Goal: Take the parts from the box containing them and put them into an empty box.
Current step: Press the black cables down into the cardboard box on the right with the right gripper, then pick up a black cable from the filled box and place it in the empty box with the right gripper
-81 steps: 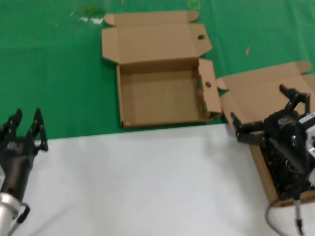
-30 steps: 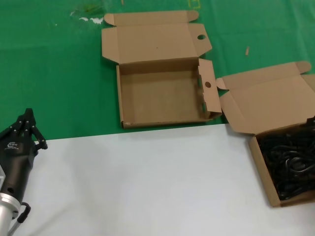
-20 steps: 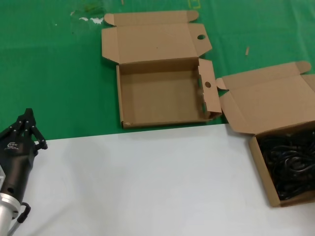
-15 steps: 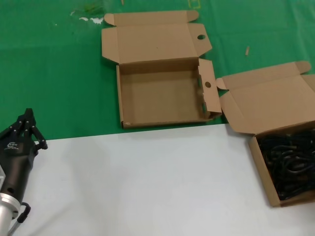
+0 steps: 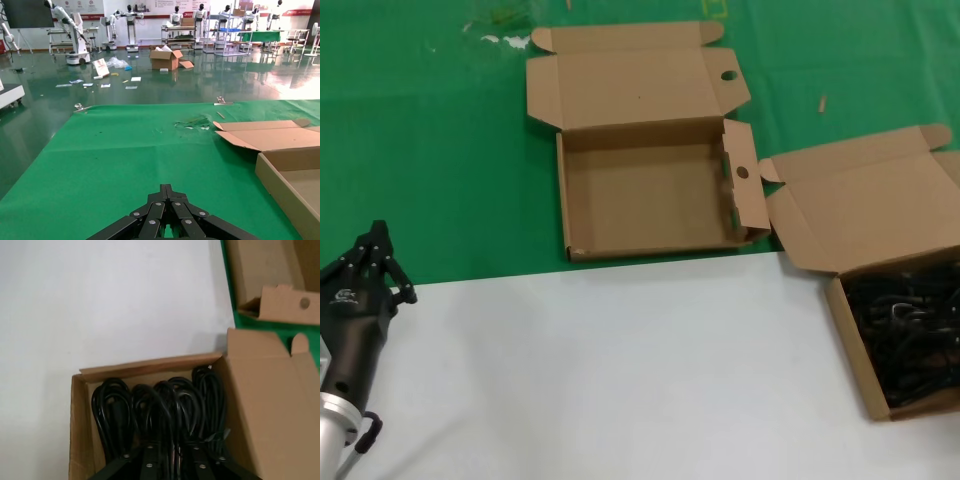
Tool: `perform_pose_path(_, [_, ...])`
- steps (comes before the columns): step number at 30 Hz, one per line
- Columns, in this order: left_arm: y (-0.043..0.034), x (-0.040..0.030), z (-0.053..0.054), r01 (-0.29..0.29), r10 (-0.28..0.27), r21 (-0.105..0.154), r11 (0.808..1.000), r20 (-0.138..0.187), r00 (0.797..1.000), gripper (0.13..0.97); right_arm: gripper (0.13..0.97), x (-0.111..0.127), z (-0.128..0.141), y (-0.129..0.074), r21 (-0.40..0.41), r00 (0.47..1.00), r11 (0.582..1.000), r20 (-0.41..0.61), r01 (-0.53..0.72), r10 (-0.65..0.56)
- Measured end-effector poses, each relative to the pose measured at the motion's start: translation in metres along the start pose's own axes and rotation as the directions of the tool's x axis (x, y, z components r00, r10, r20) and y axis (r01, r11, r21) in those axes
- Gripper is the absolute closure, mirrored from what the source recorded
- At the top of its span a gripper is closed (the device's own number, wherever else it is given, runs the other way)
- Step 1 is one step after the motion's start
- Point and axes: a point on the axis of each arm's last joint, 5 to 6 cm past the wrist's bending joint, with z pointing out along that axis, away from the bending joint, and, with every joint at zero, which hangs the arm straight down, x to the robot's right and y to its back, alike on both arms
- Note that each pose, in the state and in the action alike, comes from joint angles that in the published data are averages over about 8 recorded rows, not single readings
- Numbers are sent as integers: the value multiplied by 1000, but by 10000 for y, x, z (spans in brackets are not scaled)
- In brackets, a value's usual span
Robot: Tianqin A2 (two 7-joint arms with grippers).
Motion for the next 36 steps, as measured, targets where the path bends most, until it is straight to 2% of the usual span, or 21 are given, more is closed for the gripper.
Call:
perform_pose_path(5, [0,0,0,0,0,0,1000,0,1000,957,892,82,-215,-161,7,1000,1000,-10,23,-22])
perform_pose_path(13, [0,0,0,0,0,0,1000,0,1000,957,923,307,-714,-607,25,993,996,-79,88,-85])
perform_pose_path(19, [0,0,0,0,0,0,1000,0,1000,957,928,471,-861,-982,65,978,987,-157,146,-135])
perform_pose_path(26, [0,0,0,0,0,0,1000,0,1000,957,928,669,-678,-1392,138,958,971,-237,195,-159])
perform_pose_path(36, [0,0,0,0,0,0,1000,0,1000,957,928,900,-38,-1830,252,949,945,-286,208,-132])
